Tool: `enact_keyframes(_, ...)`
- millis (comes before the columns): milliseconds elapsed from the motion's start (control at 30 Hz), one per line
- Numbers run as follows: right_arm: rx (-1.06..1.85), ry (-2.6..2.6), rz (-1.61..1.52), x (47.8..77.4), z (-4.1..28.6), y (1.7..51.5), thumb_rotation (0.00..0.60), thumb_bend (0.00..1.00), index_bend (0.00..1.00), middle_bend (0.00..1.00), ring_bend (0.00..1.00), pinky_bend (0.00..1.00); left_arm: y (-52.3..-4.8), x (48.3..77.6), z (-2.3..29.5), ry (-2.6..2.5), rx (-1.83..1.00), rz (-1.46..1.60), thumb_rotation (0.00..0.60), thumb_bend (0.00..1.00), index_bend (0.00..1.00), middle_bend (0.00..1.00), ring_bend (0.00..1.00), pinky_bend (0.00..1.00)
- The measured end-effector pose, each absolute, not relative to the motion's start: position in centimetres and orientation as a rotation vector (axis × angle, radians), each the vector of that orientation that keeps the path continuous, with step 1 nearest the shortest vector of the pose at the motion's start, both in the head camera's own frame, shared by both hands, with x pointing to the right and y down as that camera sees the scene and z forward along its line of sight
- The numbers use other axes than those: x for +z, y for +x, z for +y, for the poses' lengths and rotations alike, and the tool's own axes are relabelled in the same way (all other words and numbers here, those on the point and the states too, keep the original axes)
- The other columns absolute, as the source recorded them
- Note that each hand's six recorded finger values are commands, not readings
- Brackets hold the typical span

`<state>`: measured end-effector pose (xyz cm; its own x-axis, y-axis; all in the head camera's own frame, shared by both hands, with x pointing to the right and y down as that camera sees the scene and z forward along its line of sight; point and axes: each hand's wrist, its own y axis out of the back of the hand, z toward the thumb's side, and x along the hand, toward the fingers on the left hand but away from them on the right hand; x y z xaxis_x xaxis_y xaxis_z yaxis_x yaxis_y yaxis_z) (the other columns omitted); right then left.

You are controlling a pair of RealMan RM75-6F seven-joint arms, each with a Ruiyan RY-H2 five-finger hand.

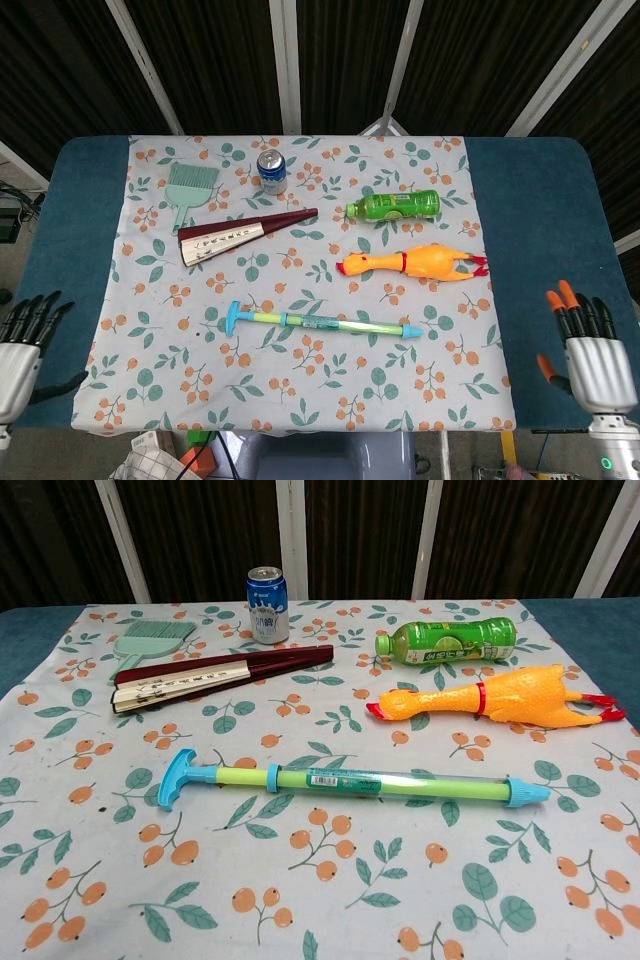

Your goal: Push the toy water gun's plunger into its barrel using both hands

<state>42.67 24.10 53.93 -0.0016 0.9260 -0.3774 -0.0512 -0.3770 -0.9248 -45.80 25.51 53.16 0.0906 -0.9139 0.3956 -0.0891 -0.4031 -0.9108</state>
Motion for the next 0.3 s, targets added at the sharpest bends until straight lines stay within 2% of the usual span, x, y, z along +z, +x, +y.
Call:
enact_keyframes(167, 1.525, -1.404, -0.997, 52.8, 25.7, 45.2, 0.600, 0.34, 0.00, 0.00, 0.00, 0.00, -47.7, 52.0, 26.1, -1.591, -1.395, 1.086, 0.600, 0.20, 0.08, 0.00, 0.00, 0.00)
enact_keyframes(300, 1.536, -1.393, -1.047, 52.4, 25.7, 46.1, 0.600, 0.34, 0.00, 0.00, 0.00, 0.00, -48.9, 51.3, 26.3, -1.574, -1.392, 1.151, 0.600, 0.20, 0.08, 0.00, 0.00, 0.00)
